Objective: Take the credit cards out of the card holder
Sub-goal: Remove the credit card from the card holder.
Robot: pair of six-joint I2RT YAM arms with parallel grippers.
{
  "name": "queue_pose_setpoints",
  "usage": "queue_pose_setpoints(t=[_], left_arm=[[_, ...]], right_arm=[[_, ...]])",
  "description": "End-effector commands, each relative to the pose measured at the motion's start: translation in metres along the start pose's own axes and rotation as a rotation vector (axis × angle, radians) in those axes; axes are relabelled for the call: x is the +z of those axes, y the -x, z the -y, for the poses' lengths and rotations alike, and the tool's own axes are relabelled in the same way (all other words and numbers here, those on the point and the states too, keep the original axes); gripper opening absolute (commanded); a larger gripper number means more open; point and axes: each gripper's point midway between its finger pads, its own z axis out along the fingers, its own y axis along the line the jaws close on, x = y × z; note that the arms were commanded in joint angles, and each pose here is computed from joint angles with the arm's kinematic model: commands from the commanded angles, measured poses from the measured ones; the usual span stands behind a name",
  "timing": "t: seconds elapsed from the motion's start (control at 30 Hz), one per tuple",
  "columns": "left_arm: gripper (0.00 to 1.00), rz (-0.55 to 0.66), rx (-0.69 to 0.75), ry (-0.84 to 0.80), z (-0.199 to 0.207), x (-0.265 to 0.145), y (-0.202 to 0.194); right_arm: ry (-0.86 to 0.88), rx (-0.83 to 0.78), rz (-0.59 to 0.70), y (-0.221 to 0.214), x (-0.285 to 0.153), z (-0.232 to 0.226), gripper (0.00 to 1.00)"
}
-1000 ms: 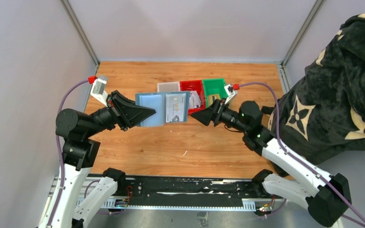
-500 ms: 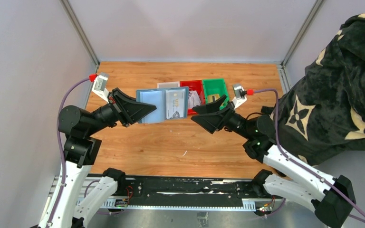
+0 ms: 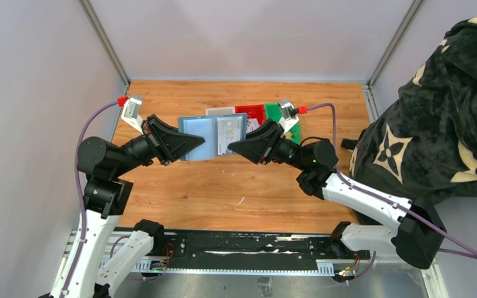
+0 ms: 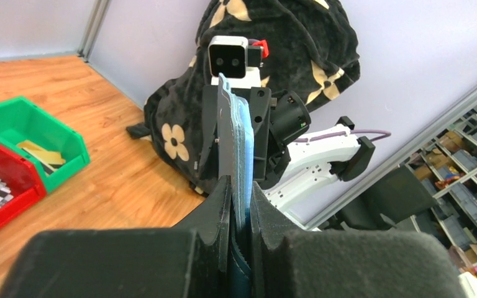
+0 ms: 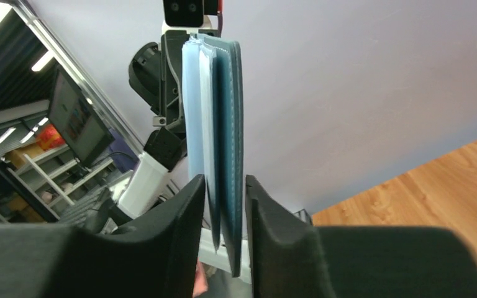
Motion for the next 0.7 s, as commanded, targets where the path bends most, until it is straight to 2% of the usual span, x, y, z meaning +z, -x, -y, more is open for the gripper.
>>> queue_pose_setpoints(t=[0.0,0.1,0.13,0.3,0.47,0.67], left_arm=[[0.10,-0.010,0.021,0.020,-0.004,-0.001,-0.003],[0.52,-0.053,0.009,0.055,-0.017,-0.004,-0.018],[0.58,-0.071,0.005,0.069,-0.021,-0.006,-0.023],[0.75,-0.152,0.035,0.127,-0.038,-0.015,-0.046],[0.91,-0.228,0.105,0.135,-0.037,-0.022,-0.054],[1.00,-0.343,0.139,0.042,-0.019,-0.028,-0.063]], right_arm=[[0.087,0.028,0.027,0.012,0.007,-0.024,0.24],[0.000,0.067,-0.087,0.002,0.005,-0.007,0.03],[-0.033,0.066,-0.127,-0.001,0.002,-0.003,0.00],[-0.171,-0.058,-0.342,-0.012,-0.019,0.005,0.00],[-0.225,-0.174,-0.585,-0.025,-0.047,0.003,0.00],[-0.210,-0.218,-0.755,-0.036,-0.063,0.002,0.00]])
